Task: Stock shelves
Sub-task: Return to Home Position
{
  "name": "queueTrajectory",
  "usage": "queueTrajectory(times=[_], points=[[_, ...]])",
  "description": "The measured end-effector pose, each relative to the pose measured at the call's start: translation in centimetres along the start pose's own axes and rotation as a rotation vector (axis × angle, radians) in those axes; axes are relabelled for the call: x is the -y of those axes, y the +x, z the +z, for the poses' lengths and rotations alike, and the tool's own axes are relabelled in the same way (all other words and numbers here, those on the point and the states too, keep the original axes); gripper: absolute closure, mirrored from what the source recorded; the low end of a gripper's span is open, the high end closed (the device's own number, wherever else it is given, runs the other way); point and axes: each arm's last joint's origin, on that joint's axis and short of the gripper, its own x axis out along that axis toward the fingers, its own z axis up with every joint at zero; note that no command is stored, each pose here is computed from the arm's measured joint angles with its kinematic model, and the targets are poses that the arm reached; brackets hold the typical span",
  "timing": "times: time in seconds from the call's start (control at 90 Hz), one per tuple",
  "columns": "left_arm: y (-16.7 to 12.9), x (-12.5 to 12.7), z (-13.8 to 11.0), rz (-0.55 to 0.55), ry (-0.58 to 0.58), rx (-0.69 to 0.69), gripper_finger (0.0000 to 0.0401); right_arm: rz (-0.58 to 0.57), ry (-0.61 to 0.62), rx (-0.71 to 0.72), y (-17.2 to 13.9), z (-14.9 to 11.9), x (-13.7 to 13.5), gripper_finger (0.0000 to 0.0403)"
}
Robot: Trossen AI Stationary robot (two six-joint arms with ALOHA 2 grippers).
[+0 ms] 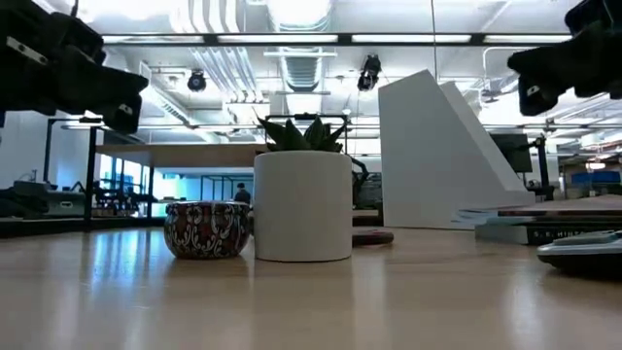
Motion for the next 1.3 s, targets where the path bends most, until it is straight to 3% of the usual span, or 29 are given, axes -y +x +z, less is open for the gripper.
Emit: queueTrajectory(times=[0.144, 1.3], points=[[0.1, -0.1, -0.1, 0.046, -0.069, -0.003, 0.0397, -0.011, -0.023, -0.048, 0.0, -0.5, 0.0, 0.0394], [0.8, -0.5, -1.2, 0.096, -0.060, -0.129, 0.0395, -0.011, 0.000, -0.059, 0.0, -0.6, 0.0, 0.0394]])
